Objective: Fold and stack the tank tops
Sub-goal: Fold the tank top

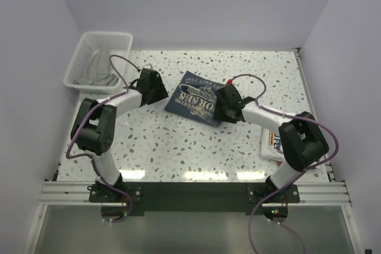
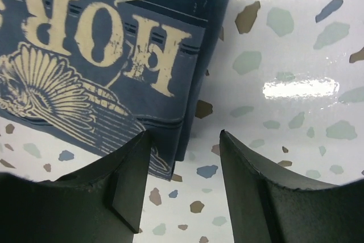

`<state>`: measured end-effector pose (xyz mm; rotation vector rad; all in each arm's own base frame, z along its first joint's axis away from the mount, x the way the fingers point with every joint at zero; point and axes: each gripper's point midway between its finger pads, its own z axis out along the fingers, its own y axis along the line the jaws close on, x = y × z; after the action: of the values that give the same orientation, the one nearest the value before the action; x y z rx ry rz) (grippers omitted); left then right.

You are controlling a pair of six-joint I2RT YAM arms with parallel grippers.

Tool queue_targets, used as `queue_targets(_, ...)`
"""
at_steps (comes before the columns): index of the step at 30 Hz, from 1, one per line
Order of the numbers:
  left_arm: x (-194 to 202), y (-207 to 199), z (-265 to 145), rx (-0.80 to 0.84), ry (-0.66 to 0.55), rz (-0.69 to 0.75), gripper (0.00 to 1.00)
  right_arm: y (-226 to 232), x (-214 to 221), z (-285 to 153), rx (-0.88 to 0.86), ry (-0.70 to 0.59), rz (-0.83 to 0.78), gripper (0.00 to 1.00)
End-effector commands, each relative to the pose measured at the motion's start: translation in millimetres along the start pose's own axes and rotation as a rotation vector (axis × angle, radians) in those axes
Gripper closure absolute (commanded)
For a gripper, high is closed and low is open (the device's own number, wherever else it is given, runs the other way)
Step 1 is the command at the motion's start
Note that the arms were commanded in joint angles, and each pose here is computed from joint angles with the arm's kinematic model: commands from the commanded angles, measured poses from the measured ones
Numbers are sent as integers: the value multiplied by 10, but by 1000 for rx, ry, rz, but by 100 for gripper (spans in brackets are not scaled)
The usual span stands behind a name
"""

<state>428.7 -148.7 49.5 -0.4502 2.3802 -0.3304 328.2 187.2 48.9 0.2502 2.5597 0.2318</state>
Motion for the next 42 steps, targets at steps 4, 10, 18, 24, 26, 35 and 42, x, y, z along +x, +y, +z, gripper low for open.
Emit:
queue_targets(4, -135, -275, -95, 133, -25, 36, 39, -2, -52, 132, 26, -33, 46, 49)
queue_targets(10, -83, -314, -183, 167, -12, 41, 41, -133, -88, 227, 58, -11, 59, 81)
queue_targets(18, -51, -468, -547, 162, -75, 147, 40, -513, -448, 347, 131, 9, 59, 82)
queue_targets(24, 145, -836, -745, 185, -79, 368, 38, -466, -926, 428, 165, 2, 25, 81)
queue_targets(26, 247, -965, -737, 246, -57, 465, 38, -436, -974, 379, 148, -29, 51, 75)
queue_targets(35, 93, -1072, -611, 121, -165, 701, 26, -629, -1020, 65, 194, -144, 181, 65)
queue_targets(42, -524, -869, -252, -73, -216, 492, 26, -472, -1129, 130, 145, -154, 223, 55)
